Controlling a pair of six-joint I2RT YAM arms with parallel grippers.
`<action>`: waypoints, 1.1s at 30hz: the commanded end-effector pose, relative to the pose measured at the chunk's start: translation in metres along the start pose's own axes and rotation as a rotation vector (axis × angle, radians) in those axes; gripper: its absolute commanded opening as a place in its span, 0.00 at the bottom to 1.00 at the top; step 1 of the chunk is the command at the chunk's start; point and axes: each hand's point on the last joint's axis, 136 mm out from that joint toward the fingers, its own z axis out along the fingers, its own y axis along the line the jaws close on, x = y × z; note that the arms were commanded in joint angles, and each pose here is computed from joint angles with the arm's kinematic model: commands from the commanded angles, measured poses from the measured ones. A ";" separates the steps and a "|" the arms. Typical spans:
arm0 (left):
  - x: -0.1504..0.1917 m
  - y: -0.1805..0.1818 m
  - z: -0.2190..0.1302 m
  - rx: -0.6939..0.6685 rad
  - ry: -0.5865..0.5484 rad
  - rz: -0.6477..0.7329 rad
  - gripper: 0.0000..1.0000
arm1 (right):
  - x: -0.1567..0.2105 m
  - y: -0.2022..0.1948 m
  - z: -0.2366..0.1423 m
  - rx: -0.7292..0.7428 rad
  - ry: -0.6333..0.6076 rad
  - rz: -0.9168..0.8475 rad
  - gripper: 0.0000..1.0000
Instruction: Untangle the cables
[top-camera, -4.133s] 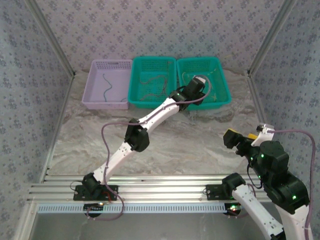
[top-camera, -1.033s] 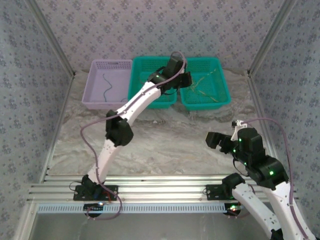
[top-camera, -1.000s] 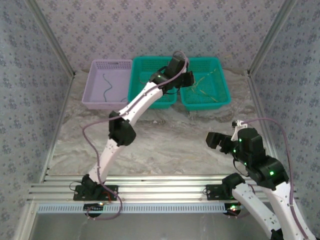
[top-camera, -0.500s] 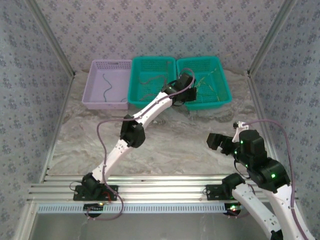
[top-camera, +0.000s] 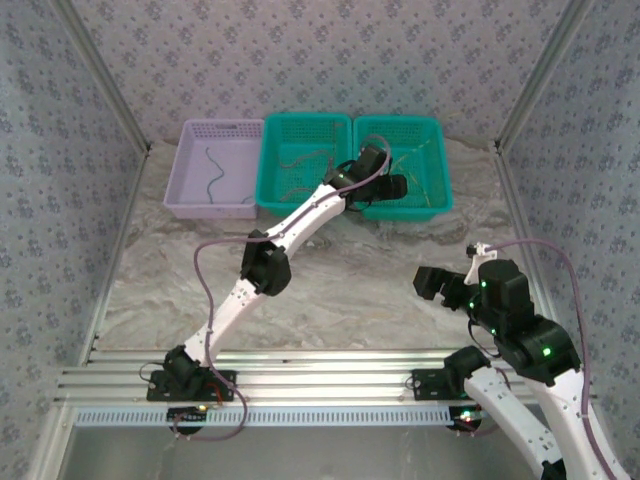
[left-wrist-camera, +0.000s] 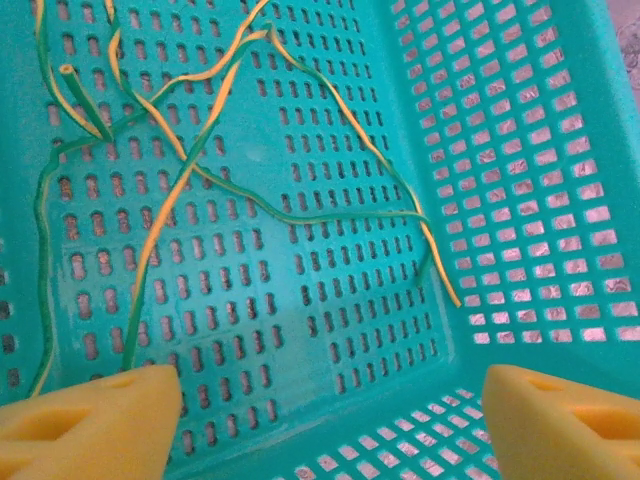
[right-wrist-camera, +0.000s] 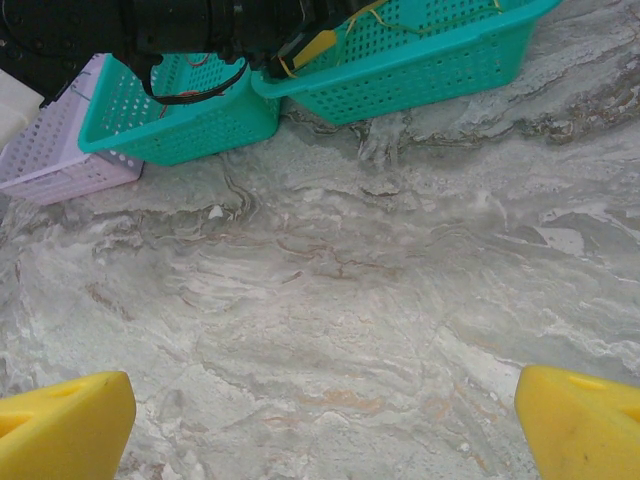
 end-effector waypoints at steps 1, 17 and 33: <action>-0.046 -0.039 -0.053 0.084 -0.110 0.033 0.90 | -0.004 0.002 -0.009 -0.012 -0.019 -0.007 1.00; -0.098 -0.098 -0.140 0.177 -0.304 0.196 1.00 | -0.008 -0.001 -0.013 0.014 -0.028 -0.012 1.00; -0.146 -0.107 -0.232 0.046 -0.529 0.341 1.00 | -0.006 -0.009 -0.015 0.062 -0.014 -0.075 1.00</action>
